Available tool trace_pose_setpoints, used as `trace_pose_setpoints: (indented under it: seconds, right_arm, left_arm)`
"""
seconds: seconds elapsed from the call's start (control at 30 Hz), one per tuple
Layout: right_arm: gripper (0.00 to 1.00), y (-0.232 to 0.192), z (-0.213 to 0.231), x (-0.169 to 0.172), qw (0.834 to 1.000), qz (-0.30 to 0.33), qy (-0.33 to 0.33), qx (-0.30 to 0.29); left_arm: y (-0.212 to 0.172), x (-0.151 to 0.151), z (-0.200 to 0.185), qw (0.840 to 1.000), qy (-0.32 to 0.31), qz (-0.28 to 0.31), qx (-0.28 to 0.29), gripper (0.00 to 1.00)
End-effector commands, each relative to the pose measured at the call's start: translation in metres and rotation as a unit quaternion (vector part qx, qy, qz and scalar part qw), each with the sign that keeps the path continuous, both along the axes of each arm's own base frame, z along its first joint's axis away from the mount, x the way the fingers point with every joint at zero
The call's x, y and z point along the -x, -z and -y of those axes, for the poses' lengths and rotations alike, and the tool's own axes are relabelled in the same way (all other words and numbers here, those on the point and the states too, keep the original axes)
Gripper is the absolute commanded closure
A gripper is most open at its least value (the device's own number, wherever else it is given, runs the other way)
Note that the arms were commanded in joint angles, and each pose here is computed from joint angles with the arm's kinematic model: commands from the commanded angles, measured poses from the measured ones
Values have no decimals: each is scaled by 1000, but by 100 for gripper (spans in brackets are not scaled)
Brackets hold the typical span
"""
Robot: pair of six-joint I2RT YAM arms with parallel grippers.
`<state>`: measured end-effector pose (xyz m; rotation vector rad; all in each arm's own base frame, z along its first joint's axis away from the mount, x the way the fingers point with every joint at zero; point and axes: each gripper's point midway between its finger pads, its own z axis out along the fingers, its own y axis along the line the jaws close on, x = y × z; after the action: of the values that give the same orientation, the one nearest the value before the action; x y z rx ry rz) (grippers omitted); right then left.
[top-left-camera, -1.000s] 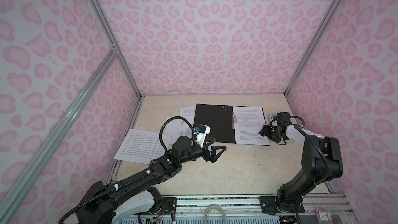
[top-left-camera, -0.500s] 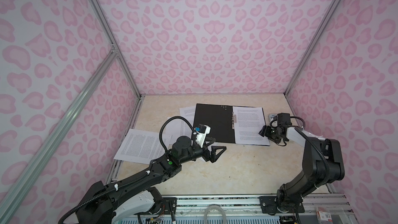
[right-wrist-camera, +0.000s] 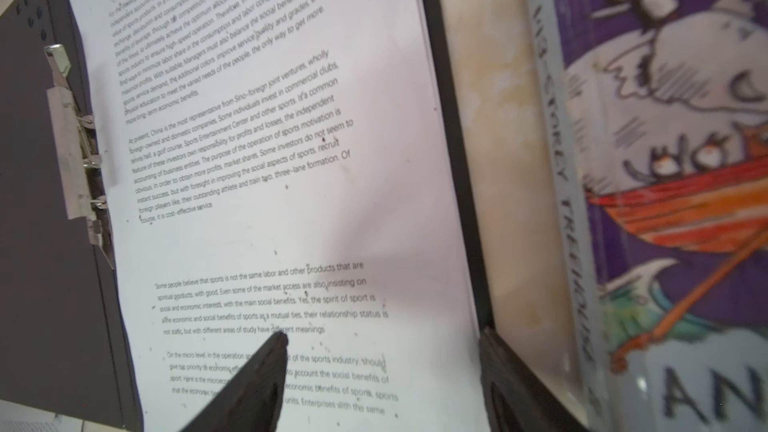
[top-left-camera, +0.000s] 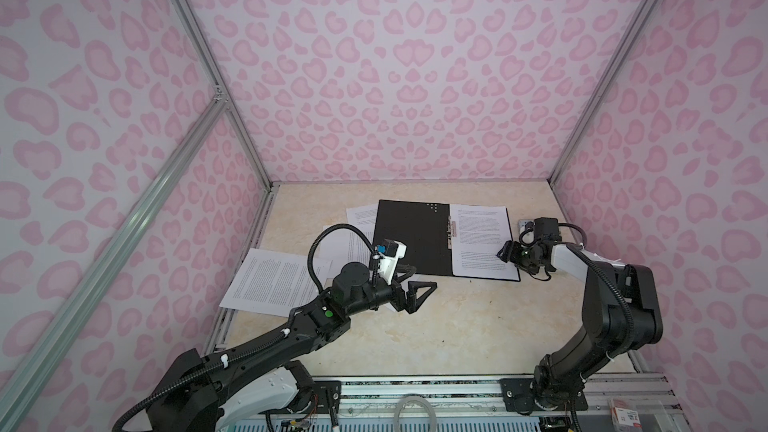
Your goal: Put the files into the folder
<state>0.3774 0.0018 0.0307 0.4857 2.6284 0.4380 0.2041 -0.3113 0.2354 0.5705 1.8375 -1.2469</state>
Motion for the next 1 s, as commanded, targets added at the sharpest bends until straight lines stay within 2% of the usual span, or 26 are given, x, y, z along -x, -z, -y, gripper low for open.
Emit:
trace_pose_setpoints:
  seconds: [0.0, 0.4, 0.6, 0.7, 0.77, 0.83, 0.9, 0.97]
  right_arm:
    - [27, 9, -9, 15, 999, -28, -6, -19]
    - [24, -6, 1, 11, 1000, -12, 11, 8]
    - [21, -44, -1, 4, 999, 30, 14, 32]
    - [17, -68, -26, 0, 997, 55, -20, 47]
    - [16, -83, -50, -1, 995, 75, -51, 43]
    - [14, -93, -71, 0, 992, 94, -76, 40]
    - [14, -99, -92, 1, 988, 107, -105, 36]
    - [14, -102, -114, 7, 984, 110, -137, 30]
  left_arm:
    - [-9, -1, 1, 1000, 1, 12, 9, 3]
    - [-5, -7, -1, 1000, -15, 9, -4, 3]
    - [9, -34, -28, 991, -120, 2, -59, 3]
    - [21, -51, -52, 977, -188, -17, -95, 3]
    - [31, -65, -76, 962, -242, -37, -121, 3]
    - [44, -78, -102, 944, -288, -78, -138, 3]
    - [60, -90, -128, 930, -321, -124, -129, 3]
    - [83, -99, -166, 899, -375, -176, -140, 3]
